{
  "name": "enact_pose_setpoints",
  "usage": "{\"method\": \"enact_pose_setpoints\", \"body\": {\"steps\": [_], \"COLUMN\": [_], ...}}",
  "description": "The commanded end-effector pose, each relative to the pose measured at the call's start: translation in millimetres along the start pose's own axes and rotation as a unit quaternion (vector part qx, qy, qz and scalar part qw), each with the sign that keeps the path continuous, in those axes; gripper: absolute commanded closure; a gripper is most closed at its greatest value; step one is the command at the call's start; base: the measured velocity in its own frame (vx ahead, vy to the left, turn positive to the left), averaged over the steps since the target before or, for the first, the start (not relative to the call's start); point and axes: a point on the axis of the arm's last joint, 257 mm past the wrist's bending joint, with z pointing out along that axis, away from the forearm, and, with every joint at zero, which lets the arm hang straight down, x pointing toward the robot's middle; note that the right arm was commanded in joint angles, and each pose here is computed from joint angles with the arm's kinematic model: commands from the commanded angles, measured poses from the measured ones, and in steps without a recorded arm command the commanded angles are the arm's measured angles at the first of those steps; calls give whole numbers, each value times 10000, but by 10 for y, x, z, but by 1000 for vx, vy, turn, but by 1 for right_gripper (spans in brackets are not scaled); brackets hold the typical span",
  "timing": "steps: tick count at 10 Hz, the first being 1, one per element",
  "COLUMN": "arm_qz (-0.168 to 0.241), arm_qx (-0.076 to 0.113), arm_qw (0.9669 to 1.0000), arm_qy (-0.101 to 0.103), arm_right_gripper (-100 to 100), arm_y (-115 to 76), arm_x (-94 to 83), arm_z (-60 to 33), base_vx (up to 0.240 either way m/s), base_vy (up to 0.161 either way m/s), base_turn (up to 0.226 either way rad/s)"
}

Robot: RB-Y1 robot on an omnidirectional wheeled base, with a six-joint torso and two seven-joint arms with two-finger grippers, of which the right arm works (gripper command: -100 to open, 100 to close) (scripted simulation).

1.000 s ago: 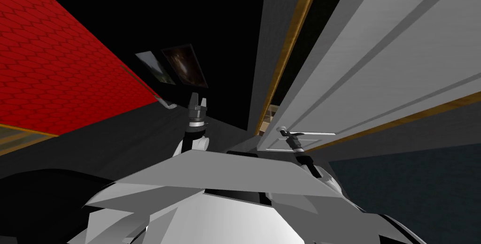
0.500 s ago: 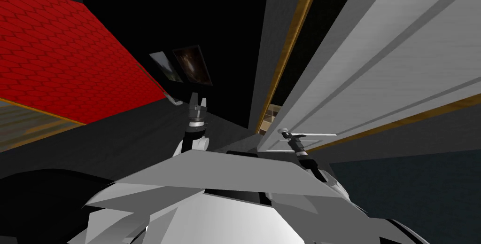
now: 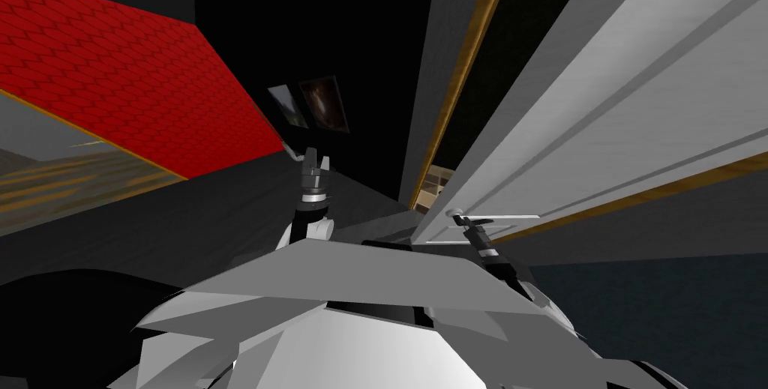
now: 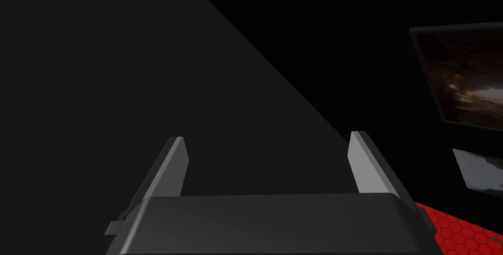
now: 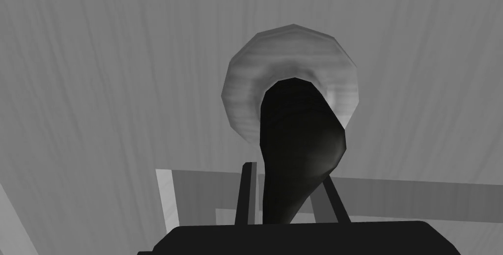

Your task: Pull the door open

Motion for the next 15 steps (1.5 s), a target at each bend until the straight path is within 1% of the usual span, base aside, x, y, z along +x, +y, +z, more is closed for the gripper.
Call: {"method": "enact_pose_setpoints", "body": {"steps": [1,2,3,4,5,6,7,9,10,13,15], "arm_qz": [-9,-9,-8,11,21,21,20,19,19,13,13], "arm_qx": [-43,-49,-51,-24,-14,-16,-23,-30,-30,-42,-42], "arm_qw": [10000,10000,9999,10000,9999,9999,9999,9999,9999,9998,9998], "arm_qy": [51,86,101,94,113,119,134,152,152,181,181], "arm_right_gripper": [100,100,100,100,100,100,100,100,100,100,100], "arm_y": [35,39,42,20,-2,-4,-9,-12,-12,-7,-7], "arm_x": [-6,-12,-15,16,18,13,3,-9,-9,-27,-27], "arm_z": [-92,-159,-189,-150,-250,-291,-390,-506,-506,-692,-692], "base_vx": [-234,-230,-188,-78,-77,-108,-139,-120,-80,-77,-51], "base_vy": [-114,-115,-76,-28,-47,-57,-61,-66,-27,-31,-32], "base_turn": [198,201,113,12,121,148,215,119,29,115,14]}}
